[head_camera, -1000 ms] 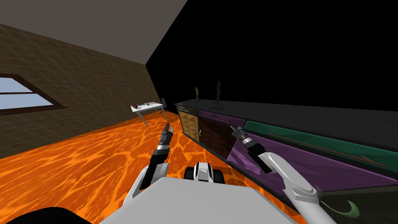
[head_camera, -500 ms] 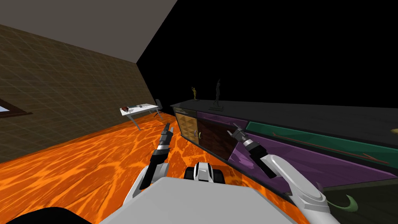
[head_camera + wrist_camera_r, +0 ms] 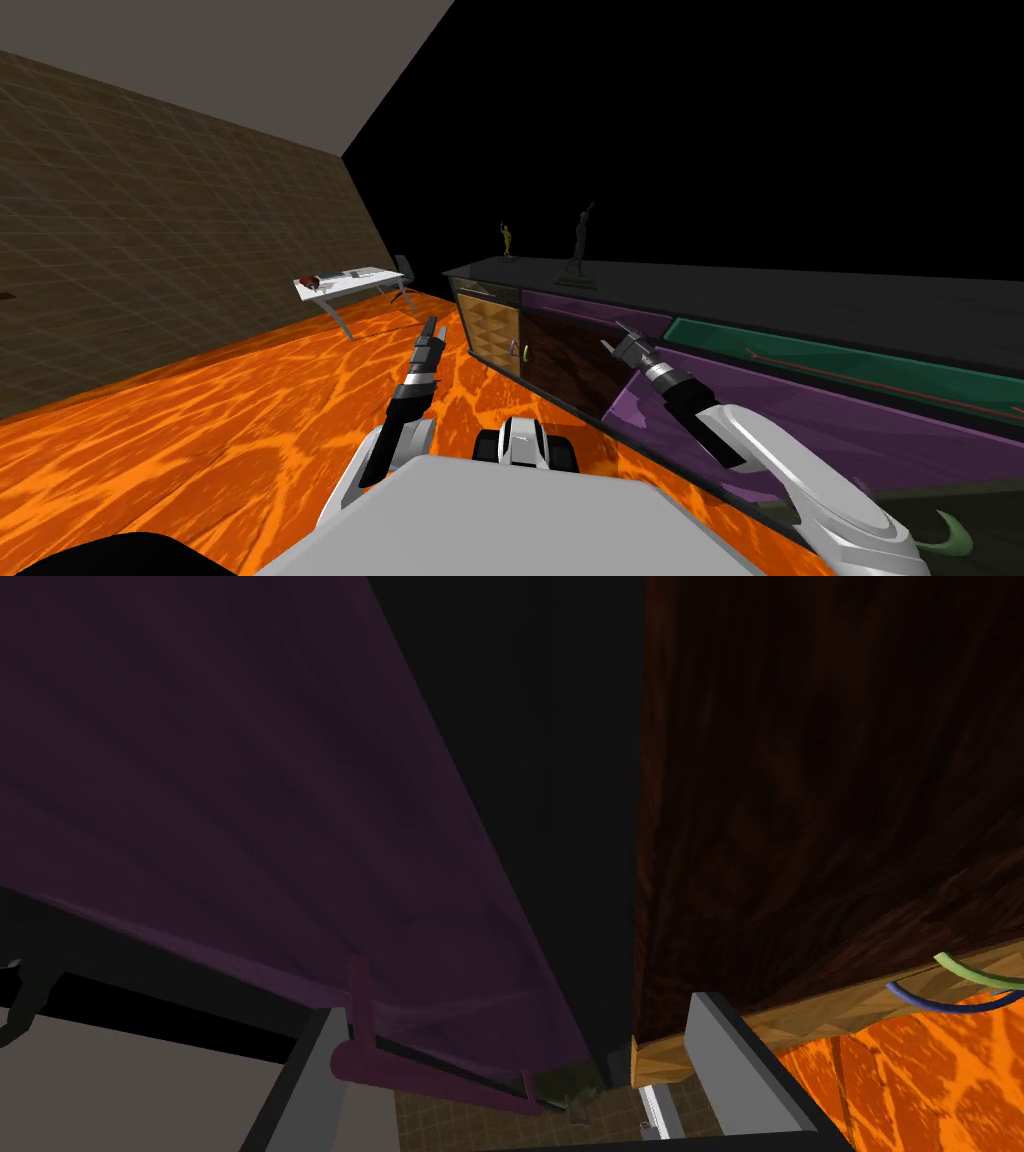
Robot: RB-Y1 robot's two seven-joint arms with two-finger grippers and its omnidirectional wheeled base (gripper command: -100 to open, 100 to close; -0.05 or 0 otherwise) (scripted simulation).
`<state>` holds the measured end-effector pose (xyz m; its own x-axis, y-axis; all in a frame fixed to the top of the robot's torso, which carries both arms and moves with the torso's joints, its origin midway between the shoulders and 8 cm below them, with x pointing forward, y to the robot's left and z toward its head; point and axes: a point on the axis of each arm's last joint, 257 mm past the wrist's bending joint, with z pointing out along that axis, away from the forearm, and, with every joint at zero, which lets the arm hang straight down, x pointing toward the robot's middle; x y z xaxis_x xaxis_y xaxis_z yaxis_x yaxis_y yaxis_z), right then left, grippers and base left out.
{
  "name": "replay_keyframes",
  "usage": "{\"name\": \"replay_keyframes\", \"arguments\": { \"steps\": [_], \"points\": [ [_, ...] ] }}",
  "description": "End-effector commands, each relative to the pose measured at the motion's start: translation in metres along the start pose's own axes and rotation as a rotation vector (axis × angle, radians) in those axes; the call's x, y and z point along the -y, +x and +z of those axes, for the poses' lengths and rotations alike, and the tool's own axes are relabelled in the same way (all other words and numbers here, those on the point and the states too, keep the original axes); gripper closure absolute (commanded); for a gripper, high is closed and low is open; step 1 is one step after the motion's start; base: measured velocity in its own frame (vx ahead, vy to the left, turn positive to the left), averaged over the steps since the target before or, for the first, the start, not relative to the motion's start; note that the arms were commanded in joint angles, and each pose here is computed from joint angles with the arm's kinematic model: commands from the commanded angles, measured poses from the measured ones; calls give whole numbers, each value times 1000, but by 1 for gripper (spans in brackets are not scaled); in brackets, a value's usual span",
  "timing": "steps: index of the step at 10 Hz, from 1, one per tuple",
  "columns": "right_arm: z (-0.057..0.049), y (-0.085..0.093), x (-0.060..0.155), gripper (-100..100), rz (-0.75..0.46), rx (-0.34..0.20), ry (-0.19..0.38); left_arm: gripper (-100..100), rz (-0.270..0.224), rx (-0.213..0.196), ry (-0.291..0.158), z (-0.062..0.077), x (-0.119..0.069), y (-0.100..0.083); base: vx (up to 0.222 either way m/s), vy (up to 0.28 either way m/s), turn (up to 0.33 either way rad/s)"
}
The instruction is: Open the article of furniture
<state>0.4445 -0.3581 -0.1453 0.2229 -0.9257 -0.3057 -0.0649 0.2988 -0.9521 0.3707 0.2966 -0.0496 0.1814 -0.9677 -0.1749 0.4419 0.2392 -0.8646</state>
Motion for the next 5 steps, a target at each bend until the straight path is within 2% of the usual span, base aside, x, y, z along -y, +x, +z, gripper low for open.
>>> {"name": "replay_keyframes", "arguments": {
  "steps": [1,5],
  "points": [
    [-9,28,-1,-100,-1,-51,-27,0,0,0,0,0,0,0,64,209,-69],
    [-26,70,8,-100,-6,-131,-53,0,0,0,0,0,0,0,76,176,-59]
  ]
}}
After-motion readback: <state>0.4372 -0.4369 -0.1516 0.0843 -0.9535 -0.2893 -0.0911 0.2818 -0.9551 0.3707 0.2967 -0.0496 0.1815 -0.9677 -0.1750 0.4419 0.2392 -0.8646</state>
